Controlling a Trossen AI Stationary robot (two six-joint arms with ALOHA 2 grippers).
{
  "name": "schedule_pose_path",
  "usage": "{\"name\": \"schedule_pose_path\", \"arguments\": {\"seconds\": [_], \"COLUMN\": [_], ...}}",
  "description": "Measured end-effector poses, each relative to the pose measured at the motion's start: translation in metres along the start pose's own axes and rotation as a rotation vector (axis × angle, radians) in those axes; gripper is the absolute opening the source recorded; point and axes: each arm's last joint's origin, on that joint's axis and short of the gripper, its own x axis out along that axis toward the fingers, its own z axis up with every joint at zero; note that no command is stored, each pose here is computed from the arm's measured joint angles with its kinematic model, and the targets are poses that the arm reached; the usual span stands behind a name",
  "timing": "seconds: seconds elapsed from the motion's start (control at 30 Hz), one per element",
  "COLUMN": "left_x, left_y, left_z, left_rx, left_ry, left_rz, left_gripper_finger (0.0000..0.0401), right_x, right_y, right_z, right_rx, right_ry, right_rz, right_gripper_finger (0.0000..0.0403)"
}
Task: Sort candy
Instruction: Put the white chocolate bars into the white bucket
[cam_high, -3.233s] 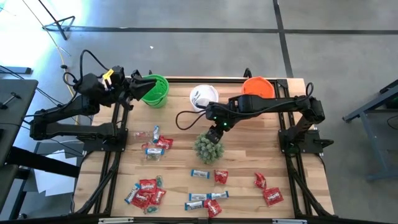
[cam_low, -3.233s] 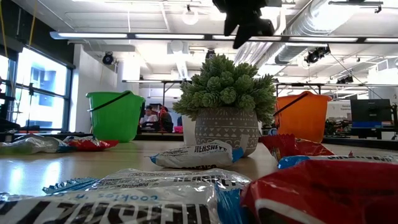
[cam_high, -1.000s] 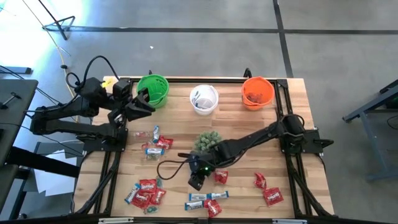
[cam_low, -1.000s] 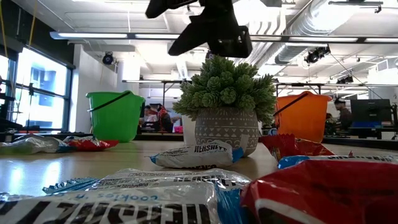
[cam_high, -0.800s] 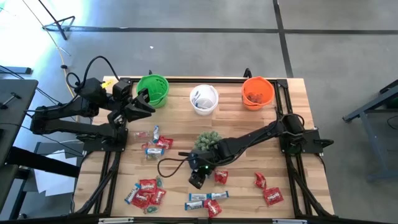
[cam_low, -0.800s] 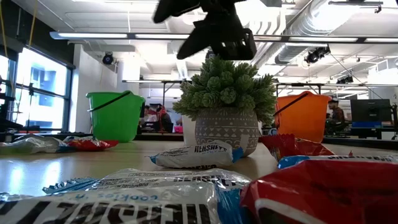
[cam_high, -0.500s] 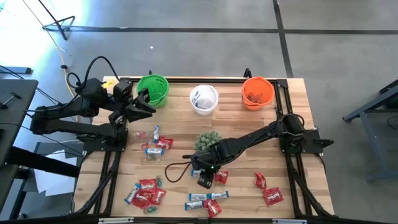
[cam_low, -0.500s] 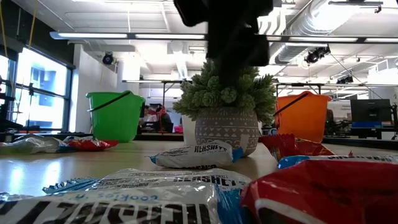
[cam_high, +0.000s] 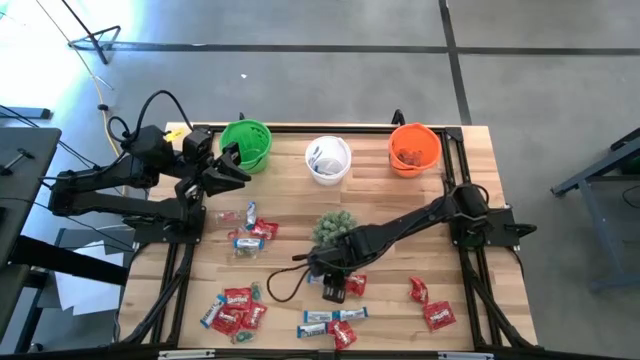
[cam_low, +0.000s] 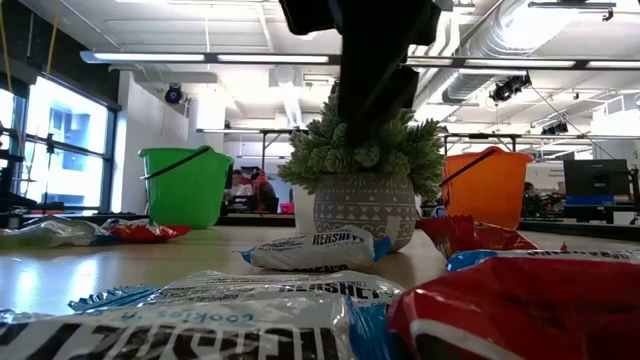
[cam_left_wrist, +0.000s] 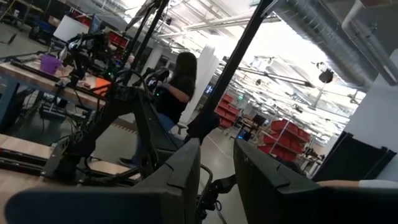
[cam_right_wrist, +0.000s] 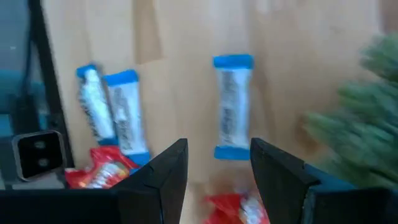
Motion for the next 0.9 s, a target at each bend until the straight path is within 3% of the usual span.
{"name": "schedule_pose_path", "arguments": {"seconds": [0.27, 0.47, 0.63, 0.9], "left_x": [0.0, 0.0, 0.001, 0.003], "left_y": [0.0, 0.002, 0.001, -0.003], "left_z": [-0.001, -0.004, -0.007, -0.01], "left_rx": [-0.01, -0.029, -0.042, -0.043], "left_ry": [0.005, 0.037, 0.064, 0.083], "left_rz": [0.003, 0.021, 0.017, -0.012], "left_gripper_finger": [0.0082, 0.0082, 0.0082, 0.0082], "right_x": [0.018, 0.018, 0.018, 0.028], "right_y": [0.023, 0.036, 0.048, 0.065], "right_z": [-0.01, -0.028, -0.046, -0.061], "right_rx": [-0.022, -0.028, -0.035, -0.096], "right_ry": [0.014, 0.139, 0.229, 0.201], "right_rz": [0.07, 0.111, 0.114, 0.062], "right_gripper_finger": [0.017, 0.017, 0.017, 0.017]}}
